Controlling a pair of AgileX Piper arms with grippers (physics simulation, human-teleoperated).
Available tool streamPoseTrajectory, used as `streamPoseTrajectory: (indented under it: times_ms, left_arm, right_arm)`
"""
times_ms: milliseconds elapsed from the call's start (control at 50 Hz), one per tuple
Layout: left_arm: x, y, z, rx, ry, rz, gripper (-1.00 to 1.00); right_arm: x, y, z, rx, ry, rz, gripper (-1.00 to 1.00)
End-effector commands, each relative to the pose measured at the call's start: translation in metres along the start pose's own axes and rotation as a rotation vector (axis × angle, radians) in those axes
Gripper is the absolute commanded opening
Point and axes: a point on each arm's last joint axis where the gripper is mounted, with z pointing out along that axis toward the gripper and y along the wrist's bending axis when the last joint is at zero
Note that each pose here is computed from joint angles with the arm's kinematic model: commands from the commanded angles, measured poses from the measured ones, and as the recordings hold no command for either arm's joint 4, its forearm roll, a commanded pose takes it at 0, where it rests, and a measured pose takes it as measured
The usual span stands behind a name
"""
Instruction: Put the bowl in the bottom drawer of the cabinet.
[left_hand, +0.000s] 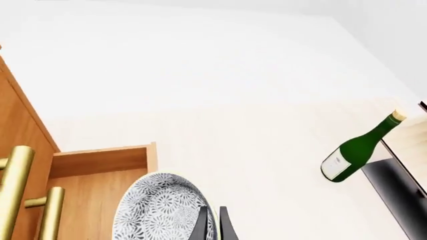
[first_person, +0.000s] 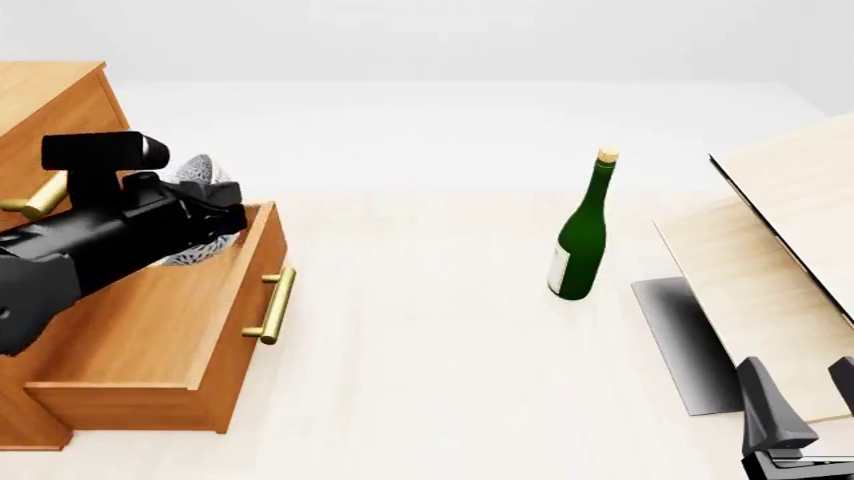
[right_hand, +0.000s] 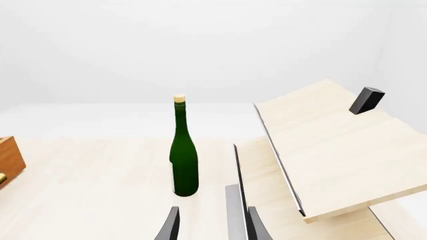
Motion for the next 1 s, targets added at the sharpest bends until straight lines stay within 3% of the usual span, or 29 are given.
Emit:
streamPoseTrajectory:
  times_ms: [20, 480, 500, 540, 1000]
  left_arm:
    - [0.0, 0.008, -0.015, -0.031, -0.024, 0.0, -1.0]
    - [0.017, 0.021, -0.015, -0.085, 0.023, -0.022, -1.0]
    - [0.029, 0.024, -0.012, -0.089, 0.022, -0.025, -1.0]
    - [0.021, 0.024, -0.013, -0.093, 0.022, -0.032, -1.0]
    - [0.042, 0.035, -0.001, -0.125, 0.049, -0.071, -1.0]
  right_arm:
    - [0.0, 0.0, 0.0, 0.0, 0.0, 0.0, 1.0]
    - [0.0, 0.0, 0.0, 0.0, 0.0, 0.0, 1.0]
    - [0.0, 0.0, 0.0, 0.0, 0.0, 0.0, 1.0]
    - [0.0, 0.0, 0.0, 0.0, 0.0, 0.0, 1.0]
    - [0.0, 0.0, 0.0, 0.0, 0.0, 0.0, 1.0]
